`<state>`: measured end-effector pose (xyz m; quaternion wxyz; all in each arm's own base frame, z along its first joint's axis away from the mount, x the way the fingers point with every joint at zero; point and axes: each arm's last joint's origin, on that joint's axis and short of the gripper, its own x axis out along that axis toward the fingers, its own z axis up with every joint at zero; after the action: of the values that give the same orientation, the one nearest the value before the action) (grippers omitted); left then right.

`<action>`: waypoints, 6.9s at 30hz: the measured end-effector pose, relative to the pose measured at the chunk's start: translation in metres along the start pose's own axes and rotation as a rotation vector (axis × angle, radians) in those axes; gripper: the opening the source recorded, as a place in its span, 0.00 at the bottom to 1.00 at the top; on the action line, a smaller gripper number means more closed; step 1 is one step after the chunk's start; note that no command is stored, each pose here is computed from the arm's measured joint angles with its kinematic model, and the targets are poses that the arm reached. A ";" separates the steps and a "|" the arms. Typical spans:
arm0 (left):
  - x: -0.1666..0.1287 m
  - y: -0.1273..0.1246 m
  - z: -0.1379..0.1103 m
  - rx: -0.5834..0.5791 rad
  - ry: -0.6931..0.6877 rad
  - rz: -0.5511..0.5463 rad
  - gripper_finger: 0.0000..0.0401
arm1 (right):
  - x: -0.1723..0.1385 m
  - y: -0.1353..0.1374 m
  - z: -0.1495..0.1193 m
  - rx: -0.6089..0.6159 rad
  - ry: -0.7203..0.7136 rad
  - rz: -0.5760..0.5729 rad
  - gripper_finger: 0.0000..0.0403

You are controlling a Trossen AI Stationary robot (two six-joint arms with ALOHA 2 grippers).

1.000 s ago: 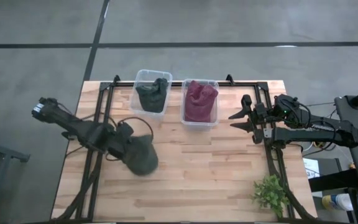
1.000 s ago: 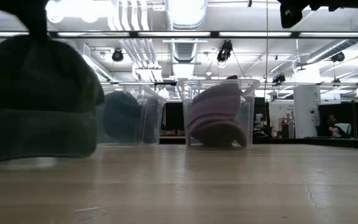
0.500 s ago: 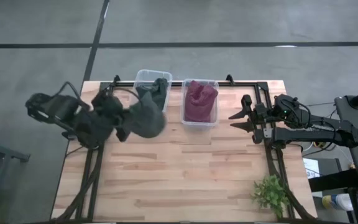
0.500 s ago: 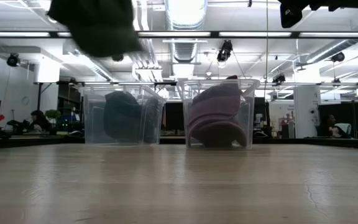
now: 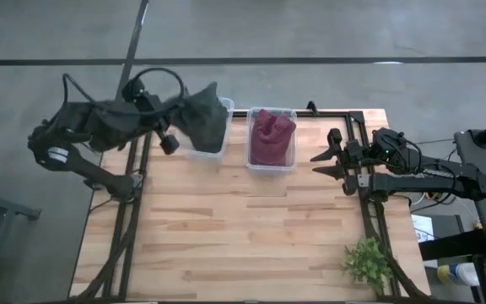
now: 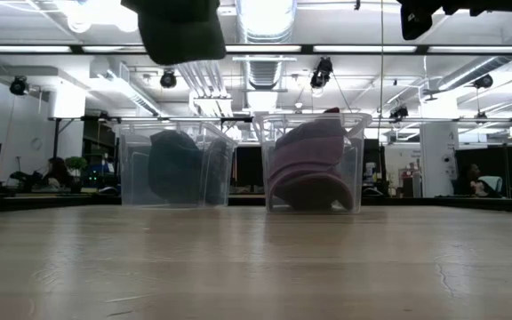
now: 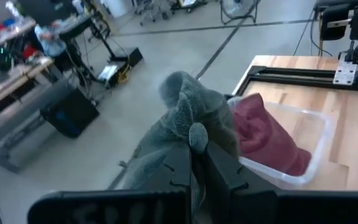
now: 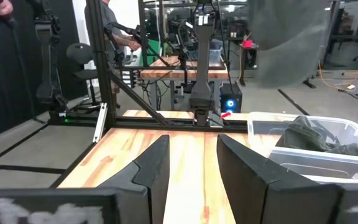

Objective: Pick & Place hat
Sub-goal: Put the gray cap into the left transparent bin, then adjust the left transparent bin

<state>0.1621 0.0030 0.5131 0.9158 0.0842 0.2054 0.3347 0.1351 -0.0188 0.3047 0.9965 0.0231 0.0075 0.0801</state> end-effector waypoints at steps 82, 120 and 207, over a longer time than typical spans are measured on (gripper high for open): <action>0.114 0.080 -0.031 0.324 0.415 -0.223 0.04 | 0.000 0.000 0.001 0.031 -0.010 -0.002 0.32; 0.238 0.029 -0.181 0.229 0.499 -0.246 0.04 | 0.000 0.000 0.001 0.071 -0.008 -0.002 0.29; 0.173 0.047 -0.119 -0.018 0.131 0.200 0.51 | 0.000 0.000 0.001 0.089 -0.007 0.003 0.30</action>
<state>0.2029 0.1533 0.3638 0.8631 0.0740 0.2522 0.4312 0.1353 -0.0187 0.3054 0.9944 0.0678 0.0073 0.0810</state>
